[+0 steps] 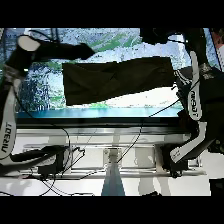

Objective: Fold the clothes and pants, and hang the long-sleeved shirts on hangers.

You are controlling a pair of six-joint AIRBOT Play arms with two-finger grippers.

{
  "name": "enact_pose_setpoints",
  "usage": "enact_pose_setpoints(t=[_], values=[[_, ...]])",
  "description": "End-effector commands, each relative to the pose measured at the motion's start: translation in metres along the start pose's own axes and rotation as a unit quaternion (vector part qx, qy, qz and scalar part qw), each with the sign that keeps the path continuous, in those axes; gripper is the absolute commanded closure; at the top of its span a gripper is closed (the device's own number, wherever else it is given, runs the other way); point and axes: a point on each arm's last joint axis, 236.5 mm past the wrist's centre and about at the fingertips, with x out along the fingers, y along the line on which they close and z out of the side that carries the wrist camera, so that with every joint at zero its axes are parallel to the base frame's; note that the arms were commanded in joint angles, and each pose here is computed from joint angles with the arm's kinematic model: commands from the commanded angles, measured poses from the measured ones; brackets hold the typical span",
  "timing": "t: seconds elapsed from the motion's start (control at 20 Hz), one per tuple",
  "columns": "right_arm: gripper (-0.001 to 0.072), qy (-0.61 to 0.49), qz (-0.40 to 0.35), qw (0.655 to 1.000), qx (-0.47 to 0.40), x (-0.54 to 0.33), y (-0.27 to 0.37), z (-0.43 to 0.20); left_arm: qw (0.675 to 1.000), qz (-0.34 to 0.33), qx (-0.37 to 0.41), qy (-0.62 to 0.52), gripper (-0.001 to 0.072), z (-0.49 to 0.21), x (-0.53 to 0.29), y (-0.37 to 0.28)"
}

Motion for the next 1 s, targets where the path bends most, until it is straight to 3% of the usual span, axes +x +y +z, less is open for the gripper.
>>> enact_pose_setpoints(t=[0.0, 0.25, 0.35, 0.55, 0.8, 0.85, 0.9, 0.95], values=[[0.0681, 0.024, -0.002, 0.998, -0.050, 0.001, -0.004, -0.012, 0.992, 0.099, -0.065, 0.036, 0.0134, -0.027, -0.060, 0.108], [0.0681, 0.022, 0.008, 0.996, -0.084, 0.012, 0.015, -0.017, 0.969, 0.137, -0.195, 0.065, 0.0130, -0.116, -0.084, 0.199], [0.0681, 0.012, 0.012, 0.996, -0.090, 0.016, 0.025, -0.014, 0.964, 0.123, -0.213, 0.101, -0.0001, -0.157, -0.061, 0.207], [0.0681, -0.007, 0.020, 0.995, -0.099, 0.018, 0.038, -0.008, 0.961, 0.073, -0.253, 0.088, 0.0007, -0.165, -0.005, 0.208], [0.0681, -0.011, 0.021, 0.995, -0.101, 0.019, 0.041, -0.007, 0.965, 0.056, -0.230, 0.109, 0.0019, -0.178, 0.046, 0.195], [0.0681, -0.011, 0.021, 0.995, -0.101, 0.019, 0.041, -0.007, 0.967, 0.063, -0.225, 0.104, 0.0056, -0.176, 0.049, 0.196], [0.0681, -0.011, 0.021, 0.995, -0.101, 0.019, 0.041, -0.007, 0.968, 0.067, -0.222, 0.098, 0.0223, -0.172, 0.052, 0.196], [0.0681, -0.012, 0.021, 0.995, -0.100, 0.019, 0.041, -0.006, 0.968, 0.065, -0.226, 0.091, 0.0460, -0.169, 0.053, 0.196]])
